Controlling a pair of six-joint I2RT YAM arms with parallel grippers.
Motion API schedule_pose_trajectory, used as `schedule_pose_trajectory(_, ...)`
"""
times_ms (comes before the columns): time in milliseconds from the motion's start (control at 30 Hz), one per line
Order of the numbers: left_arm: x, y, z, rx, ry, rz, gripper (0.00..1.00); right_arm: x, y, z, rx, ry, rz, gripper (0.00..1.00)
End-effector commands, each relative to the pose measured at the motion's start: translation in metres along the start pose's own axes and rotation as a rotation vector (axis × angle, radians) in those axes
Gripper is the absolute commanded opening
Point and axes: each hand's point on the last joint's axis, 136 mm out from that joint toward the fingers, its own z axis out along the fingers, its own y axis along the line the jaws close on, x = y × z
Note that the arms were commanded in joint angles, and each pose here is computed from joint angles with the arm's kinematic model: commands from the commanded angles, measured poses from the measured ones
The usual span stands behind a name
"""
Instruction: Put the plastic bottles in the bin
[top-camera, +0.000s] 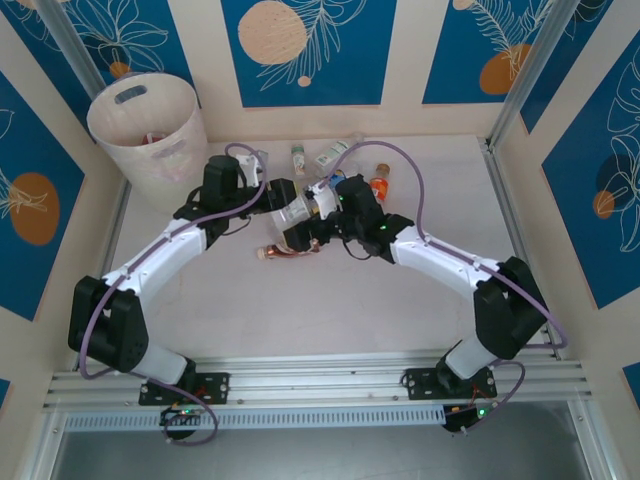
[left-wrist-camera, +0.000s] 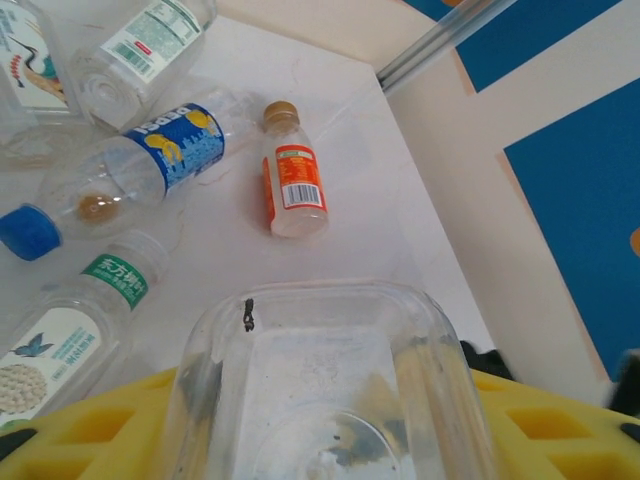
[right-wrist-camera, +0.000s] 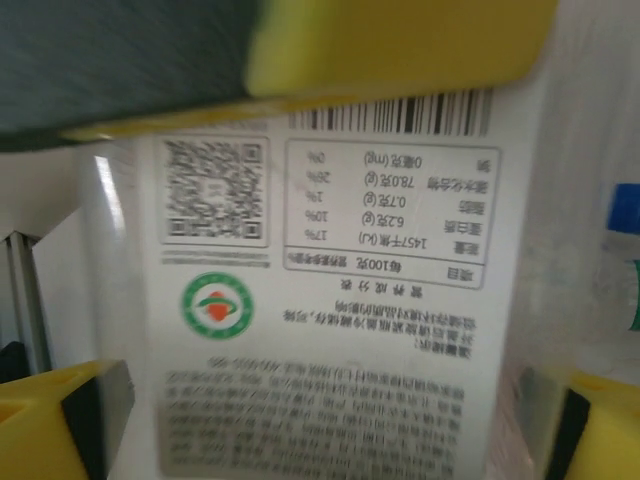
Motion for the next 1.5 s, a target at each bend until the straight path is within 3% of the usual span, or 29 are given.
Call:
schedule_pose_trajectory(0, -0.036, -0.005, -0.016, -0.068, -0.097, 0.098, 0.00, -0.023, 0.012, -0.033, -0.022, -0.066, -0.062, 1.00)
schedule_pose_trajectory(167, -0.094, 0.003, -0.050, -0.274, -0.286, 0.219, 0.00, -0.030, -0.021, -0.070, 0.133, -0.191, 0.012, 1.00)
schedule_pose_trajectory(400, -0.181, -0.023, -0.132, -0.468, -0.709, 0.404, 0.00, -0.015, -0.097, -0.120, 0.443, -0.326, 0.277, 1.00)
schedule_pose_trajectory(533, -0.225, -0.036, -0.195, -0.633, -0.966, 0.516, 0.00, 0.001, -0.116, -0.138, 0.551, -0.357, 0.375, 0.99)
schedule_pose_trajectory(667, -0.262, -0.021, -0.239, -0.798, -1.073, 0.550, 0.00, 0.009, -0.122, -0.149, 0.590, -0.387, 0.426, 1.00)
schedule_pose_trajectory(933, -0.314, 0.025, -0.247, -0.972, -1.045, 0.677, 0.00, 0.013, -0.123, -0.153, 0.596, -0.390, 0.453, 1.00)
schedule_pose_trajectory(1033, -0.322, 0.051, -0.244, -1.022, -0.977, 0.641, 0.00, 0.016, -0.123, -0.153, 0.598, -0.384, 0.468, 0.99)
schedule_pose_trajectory(1133, -0.310, 0.091, -0.236, -1.011, -0.855, 0.497, 0.00, 0.022, -0.126, -0.153, 0.612, -0.377, 0.491, 0.99)
schedule_pose_trajectory(1233, -0.288, 0.115, -0.222, -1.008, -0.734, 0.438, 0.00, 0.027, -0.128, -0.154, 0.625, -0.366, 0.509, 1.00)
schedule_pose_trajectory(1467, -0.263, 0.118, -0.213, -0.931, -0.647, 0.303, 0.00, 0.026, -0.129, -0.154, 0.634, -0.361, 0.511, 1.00)
